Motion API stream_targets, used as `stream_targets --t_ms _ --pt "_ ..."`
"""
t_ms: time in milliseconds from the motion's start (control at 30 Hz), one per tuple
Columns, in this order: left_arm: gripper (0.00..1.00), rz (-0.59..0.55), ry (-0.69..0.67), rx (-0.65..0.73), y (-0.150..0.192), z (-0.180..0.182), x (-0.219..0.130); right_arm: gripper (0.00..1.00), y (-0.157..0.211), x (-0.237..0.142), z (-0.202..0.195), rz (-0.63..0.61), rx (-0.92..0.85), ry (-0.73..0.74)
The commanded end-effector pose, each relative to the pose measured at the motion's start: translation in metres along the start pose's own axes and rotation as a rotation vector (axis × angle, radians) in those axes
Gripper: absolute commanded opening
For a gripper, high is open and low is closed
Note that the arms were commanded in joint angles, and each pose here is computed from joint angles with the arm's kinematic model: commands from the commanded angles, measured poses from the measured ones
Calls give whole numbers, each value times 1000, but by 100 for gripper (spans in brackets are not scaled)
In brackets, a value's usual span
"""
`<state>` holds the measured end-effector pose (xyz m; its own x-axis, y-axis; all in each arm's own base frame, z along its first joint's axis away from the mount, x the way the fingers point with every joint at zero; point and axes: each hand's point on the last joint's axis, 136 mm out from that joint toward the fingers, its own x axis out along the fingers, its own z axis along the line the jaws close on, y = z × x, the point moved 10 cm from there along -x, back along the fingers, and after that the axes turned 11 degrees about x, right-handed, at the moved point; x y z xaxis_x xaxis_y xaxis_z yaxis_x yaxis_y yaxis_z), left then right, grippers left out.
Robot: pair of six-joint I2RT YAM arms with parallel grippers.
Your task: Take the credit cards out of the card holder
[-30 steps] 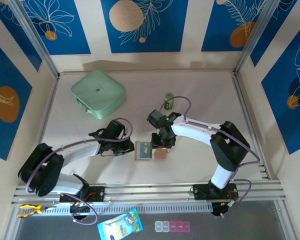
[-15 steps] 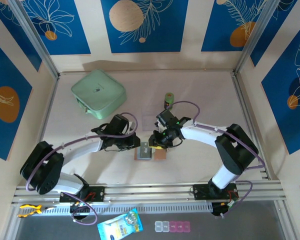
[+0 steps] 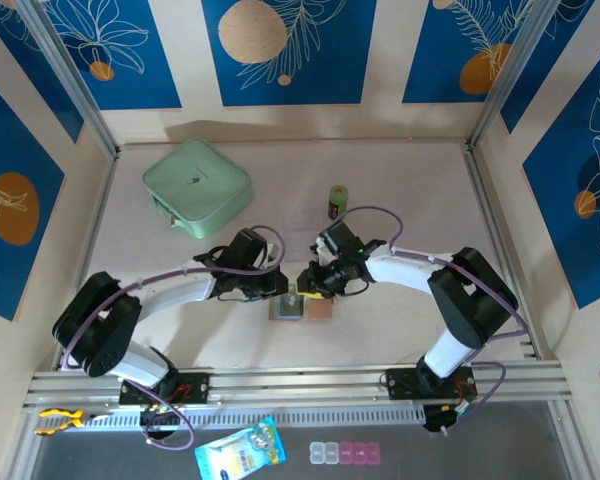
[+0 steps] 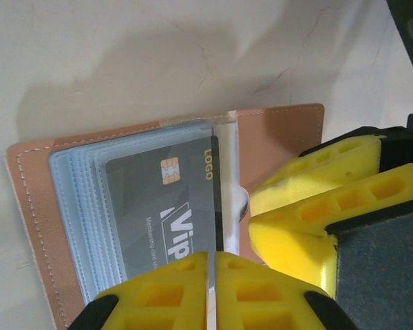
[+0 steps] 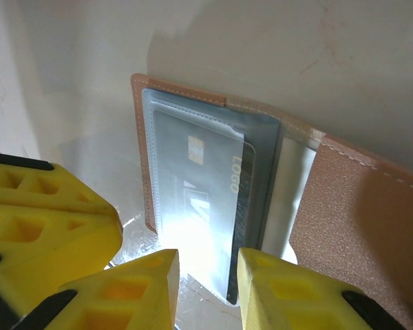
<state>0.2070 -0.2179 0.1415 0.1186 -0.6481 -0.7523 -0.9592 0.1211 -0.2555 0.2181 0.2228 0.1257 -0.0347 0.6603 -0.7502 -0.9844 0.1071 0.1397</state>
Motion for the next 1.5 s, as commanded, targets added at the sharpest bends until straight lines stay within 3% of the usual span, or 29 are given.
stream_targets --t_ms 0,1467 --pt "11 -3 4 -17 4 2 6 29 2 0 0 14 15 -33" --pt "7 79 -77 -61 25 26 24 23 2 23 -6 65 17 -6"
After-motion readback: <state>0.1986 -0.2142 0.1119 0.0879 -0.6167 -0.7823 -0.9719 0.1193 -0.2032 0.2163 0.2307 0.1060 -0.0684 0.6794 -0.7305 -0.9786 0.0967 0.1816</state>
